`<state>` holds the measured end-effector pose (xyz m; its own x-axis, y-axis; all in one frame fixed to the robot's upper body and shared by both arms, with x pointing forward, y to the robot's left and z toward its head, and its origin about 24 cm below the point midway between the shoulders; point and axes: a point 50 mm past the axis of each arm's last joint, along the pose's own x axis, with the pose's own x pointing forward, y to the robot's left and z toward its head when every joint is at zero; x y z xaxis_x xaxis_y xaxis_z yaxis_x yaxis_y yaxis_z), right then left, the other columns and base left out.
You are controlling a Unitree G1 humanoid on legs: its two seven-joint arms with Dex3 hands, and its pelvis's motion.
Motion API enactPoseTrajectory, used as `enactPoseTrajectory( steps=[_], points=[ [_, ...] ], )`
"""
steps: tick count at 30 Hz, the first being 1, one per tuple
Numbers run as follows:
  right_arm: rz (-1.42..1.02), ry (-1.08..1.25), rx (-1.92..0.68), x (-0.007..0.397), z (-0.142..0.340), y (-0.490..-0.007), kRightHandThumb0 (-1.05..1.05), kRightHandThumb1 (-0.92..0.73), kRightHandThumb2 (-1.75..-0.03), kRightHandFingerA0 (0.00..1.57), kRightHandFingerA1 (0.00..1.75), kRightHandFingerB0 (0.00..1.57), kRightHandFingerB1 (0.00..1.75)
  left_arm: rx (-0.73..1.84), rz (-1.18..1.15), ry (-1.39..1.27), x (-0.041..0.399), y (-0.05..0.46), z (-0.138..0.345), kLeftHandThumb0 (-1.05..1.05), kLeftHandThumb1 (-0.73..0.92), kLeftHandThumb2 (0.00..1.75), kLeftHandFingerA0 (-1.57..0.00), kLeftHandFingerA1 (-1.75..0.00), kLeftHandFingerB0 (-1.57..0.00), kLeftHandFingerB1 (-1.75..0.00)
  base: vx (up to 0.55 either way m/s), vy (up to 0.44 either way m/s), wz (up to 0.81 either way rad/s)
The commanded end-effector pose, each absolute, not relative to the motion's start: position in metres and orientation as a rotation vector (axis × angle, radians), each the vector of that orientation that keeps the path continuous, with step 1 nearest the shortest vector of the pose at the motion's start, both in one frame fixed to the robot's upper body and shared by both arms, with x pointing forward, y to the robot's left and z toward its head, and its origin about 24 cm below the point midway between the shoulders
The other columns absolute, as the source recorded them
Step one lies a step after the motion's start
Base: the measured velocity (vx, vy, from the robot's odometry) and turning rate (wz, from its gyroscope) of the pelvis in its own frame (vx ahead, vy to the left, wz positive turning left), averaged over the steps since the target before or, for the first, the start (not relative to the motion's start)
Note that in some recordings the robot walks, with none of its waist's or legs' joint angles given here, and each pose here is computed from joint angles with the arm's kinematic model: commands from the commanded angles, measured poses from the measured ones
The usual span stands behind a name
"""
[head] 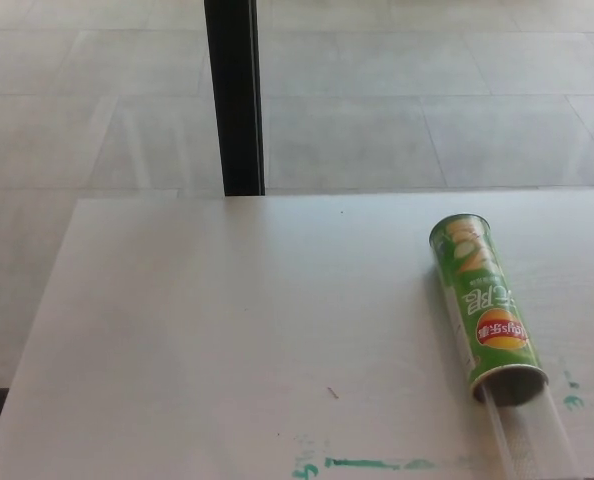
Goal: Use the right hand as a fist to push the chips tray inside its container kept in the middle of the desk
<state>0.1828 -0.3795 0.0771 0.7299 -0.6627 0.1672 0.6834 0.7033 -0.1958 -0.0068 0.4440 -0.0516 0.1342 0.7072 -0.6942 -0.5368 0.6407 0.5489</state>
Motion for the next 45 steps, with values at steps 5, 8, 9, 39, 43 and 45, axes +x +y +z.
enactPoseTrajectory(
  steps=[5,8,9,39,43,45],
  points=[
    [-0.004,-0.277,-0.376,0.169,0.129,-0.235,-0.65,-0.81,-0.64,0.77,0.95,0.49,0.52,0.148,0.939,1.089,-0.007,0.445,-0.051,-0.75,0.55,1.35,-0.77,-1.29,-0.55,-1.08,0.0,0.0,0.0],
    [0.11,-0.253,-0.403,0.164,0.122,-0.226,-0.61,-0.82,-0.64,0.76,0.99,0.49,0.54,0.144,0.942,1.095,-0.008,0.444,-0.051,-0.75,0.57,1.35,-0.86,-1.29,-0.5,-1.02,0.0,0.0,0.0],
    [0.157,-0.246,-0.41,0.162,0.12,-0.224,-0.56,-0.85,-0.65,0.71,1.02,0.45,0.55,0.153,0.941,1.097,-0.008,0.444,-0.051,-0.75,0.57,1.35,-0.85,-1.28,-0.55,-1.04,0.0,0.0,0.0],
    [0.758,-0.097,-0.979,0.11,0.115,-0.203,-0.58,-0.78,-0.63,0.8,0.88,0.56,0.51,0.171,0.935,1.088,-0.002,0.45,-0.046,-0.76,0.57,1.35,-0.88,-1.28,-0.59,-1.06,0.0,0.0,0.0],
    [0.76,-0.07,-1.075,0.115,0.109,-0.209,-0.6,-0.79,-0.63,0.82,0.85,0.56,0.49,0.175,0.921,1.09,-0.002,0.449,-0.046,-0.77,0.58,1.35,-0.81,-1.26,-0.55,-1.04,0.0,0.0,0.0],
    [0.776,-0.067,-1.229,0.123,0.106,-0.212,-0.63,-0.81,-0.64,0.85,0.81,0.57,0.48,0.158,0.925,1.086,-0.002,0.449,-0.047,-0.74,0.58,1.35,-0.76,-1.23,-0.53,-1.02,0.0,0.0,0.0]
  ],
)
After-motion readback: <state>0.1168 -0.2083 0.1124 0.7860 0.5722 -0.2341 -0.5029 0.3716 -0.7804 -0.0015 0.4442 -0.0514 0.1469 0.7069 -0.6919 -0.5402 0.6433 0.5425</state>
